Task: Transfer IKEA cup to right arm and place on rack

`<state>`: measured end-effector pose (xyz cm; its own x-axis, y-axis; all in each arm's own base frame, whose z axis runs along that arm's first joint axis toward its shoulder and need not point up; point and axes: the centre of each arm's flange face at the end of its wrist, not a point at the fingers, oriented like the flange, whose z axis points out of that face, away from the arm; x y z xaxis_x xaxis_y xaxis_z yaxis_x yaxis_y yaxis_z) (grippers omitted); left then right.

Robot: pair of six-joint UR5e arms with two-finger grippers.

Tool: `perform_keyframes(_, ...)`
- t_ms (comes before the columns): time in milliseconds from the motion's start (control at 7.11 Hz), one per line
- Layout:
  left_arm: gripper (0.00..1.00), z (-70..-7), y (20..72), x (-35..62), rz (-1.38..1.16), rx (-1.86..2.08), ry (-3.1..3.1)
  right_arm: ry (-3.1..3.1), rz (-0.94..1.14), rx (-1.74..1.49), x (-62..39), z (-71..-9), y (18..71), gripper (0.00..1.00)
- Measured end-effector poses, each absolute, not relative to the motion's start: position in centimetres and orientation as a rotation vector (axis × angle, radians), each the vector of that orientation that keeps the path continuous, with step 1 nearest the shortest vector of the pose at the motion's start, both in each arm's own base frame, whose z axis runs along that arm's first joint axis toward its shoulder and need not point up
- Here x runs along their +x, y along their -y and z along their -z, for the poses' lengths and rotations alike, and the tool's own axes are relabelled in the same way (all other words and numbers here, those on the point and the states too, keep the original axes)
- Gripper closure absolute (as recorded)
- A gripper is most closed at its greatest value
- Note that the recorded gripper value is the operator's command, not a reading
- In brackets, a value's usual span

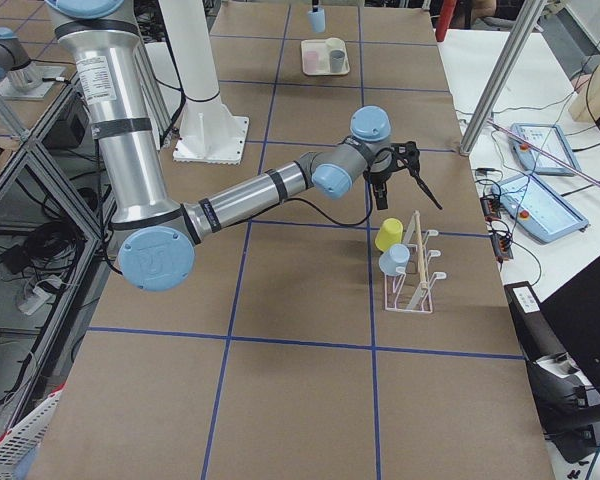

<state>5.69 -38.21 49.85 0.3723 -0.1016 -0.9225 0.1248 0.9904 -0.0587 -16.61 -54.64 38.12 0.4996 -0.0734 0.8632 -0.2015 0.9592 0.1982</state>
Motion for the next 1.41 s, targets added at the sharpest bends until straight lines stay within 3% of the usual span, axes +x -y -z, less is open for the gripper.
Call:
perform_keyframes(422,1.0,-36.7,44.9,9.8,0.252,-0.027,-1.343,1.295,-0.201,0.23,-20.0,-34.1,51.3,0.01)
perform_keyframes(703,1.0,-28.4,46.5,15.1,0.225,-0.101,-1.425,1.417,-0.162,0.144,-20.3,-32.4,49.4,0.02)
perform_keyframes(1125,1.0,-17.8,45.8,26.3,0.21,-0.1,-1.538,1.582,-0.121,0.051,-20.2,-28.3,47.3,0.02)
perform_keyframes(1406,1.0,-15.5,43.1,32.3,0.303,-0.115,-1.779,1.651,-0.108,0.027,-20.5,-26.2,46.5,0.02)
